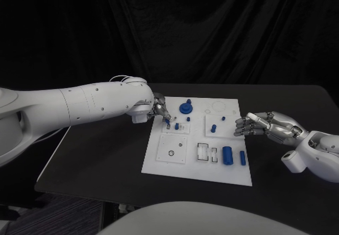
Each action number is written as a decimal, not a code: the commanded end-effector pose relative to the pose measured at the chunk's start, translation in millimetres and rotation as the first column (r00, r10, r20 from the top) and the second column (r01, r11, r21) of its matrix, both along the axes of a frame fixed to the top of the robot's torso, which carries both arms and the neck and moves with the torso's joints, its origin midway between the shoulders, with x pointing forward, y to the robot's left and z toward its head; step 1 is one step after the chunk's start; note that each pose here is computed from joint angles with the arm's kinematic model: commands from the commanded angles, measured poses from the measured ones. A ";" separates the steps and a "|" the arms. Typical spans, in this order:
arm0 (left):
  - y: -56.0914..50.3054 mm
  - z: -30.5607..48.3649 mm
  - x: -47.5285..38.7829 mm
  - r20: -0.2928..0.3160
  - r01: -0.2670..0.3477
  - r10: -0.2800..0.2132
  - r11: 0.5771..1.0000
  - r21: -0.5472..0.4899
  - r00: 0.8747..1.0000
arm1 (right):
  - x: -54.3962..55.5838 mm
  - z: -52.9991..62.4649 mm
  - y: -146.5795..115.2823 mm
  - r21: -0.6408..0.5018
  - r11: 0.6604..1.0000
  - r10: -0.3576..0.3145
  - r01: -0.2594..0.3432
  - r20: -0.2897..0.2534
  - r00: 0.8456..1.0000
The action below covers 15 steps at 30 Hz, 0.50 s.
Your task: Assemble the parts on the task board
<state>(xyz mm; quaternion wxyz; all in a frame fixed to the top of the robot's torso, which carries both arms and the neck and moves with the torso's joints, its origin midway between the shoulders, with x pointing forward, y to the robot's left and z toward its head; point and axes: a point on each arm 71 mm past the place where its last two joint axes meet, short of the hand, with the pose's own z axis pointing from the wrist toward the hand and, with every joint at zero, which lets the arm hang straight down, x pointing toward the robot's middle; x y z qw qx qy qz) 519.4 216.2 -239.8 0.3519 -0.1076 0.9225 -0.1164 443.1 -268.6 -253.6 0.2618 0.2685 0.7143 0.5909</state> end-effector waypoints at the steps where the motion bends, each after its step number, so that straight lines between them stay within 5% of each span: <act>1: -0.3 2.1 1.1 0.040 0.009 -0.010 1.000 0.028 0.999 | -0.7 -1.5 0.7 -0.004 1.000 0.006 -0.006 -0.016 1.000; 15: -1.6 0.0 -2.9 0.062 0.018 -0.020 0.999 0.028 0.998 | -0.9 -1.6 1.3 -0.001 1.000 0.013 -0.013 -0.019 1.000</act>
